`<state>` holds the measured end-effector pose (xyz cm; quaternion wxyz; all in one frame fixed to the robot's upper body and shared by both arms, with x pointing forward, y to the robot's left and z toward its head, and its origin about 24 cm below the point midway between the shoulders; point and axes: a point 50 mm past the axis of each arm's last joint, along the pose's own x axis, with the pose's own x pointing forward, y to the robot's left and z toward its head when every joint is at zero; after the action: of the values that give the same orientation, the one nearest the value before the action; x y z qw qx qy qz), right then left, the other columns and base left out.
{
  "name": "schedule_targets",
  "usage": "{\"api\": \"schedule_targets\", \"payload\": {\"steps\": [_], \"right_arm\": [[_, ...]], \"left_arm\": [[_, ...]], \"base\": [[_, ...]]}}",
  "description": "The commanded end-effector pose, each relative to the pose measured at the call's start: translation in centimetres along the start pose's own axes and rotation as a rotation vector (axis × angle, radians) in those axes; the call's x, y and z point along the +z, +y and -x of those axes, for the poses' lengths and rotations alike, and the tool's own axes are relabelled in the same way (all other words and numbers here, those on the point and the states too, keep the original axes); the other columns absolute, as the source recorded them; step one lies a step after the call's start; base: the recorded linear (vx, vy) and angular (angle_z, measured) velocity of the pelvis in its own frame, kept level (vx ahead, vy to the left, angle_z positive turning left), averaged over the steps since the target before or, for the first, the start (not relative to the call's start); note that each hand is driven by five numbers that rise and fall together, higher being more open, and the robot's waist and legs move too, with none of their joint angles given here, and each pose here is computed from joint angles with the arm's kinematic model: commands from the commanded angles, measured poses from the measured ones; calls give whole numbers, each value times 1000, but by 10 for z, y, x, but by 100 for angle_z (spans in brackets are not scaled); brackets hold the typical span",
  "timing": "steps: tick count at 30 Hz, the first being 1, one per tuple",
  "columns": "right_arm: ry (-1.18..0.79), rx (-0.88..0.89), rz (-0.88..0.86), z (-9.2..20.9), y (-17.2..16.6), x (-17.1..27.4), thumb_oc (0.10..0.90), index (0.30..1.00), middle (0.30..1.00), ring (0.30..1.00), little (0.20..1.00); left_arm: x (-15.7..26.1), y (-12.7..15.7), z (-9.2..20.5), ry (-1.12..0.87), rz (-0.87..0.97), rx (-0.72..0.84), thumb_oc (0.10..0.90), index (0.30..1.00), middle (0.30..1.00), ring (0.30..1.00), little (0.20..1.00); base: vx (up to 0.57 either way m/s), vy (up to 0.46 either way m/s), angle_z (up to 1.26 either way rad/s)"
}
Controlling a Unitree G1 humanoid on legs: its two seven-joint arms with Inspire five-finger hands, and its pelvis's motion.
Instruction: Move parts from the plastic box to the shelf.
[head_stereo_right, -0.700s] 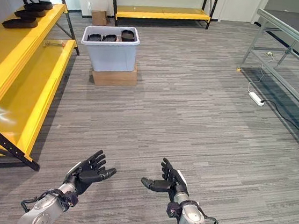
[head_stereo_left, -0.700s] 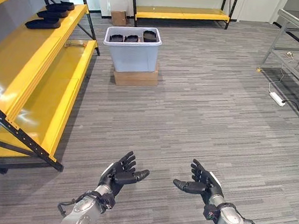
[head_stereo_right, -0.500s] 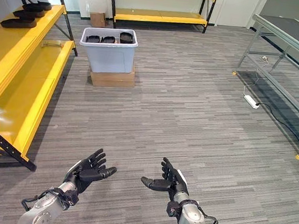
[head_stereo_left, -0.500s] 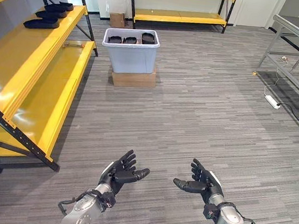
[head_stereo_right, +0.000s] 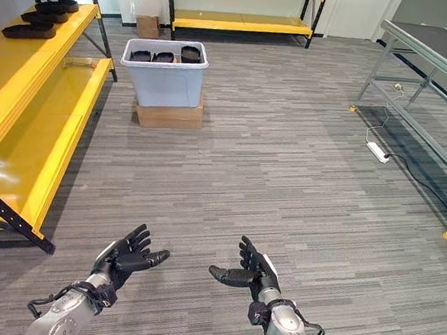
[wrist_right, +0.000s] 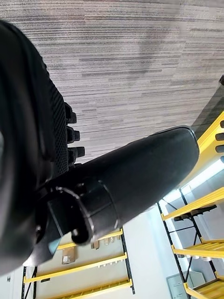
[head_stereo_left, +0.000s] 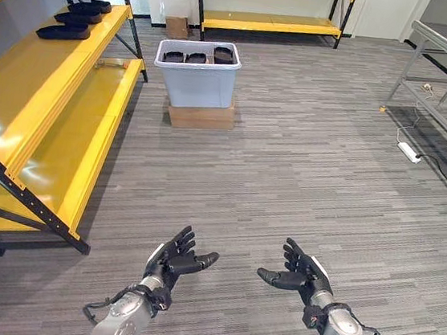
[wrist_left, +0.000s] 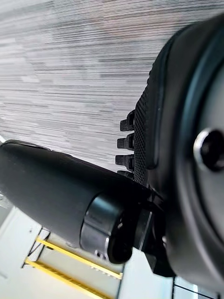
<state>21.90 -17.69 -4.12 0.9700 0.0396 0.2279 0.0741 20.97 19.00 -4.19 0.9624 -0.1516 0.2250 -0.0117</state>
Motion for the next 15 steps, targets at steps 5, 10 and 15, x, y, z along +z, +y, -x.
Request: {"api": "schedule_targets", "payload": {"steps": [5,10,15], "right_arm": [[-280,71,-5,-15,22,51,900,1000,1000,1000,1000],[-299,43,-23,-15,21,51,900,1000,1000,1000,1000],[-299,-2,48,-16,18,49,900,1000,1000,1000,1000]], "left_arm": [[39,-25,-17,-133,-51,-156,900,1000,1000,1000,1000],[41,-31,-22,-113,-103,-229,900,1000,1000,1000,1000],[44,-42,-23,-126,-81,-269,900,1000,1000,1000,1000]], "base": [[27,132,4],[-11,185,-2],[47,204,-4]]}}
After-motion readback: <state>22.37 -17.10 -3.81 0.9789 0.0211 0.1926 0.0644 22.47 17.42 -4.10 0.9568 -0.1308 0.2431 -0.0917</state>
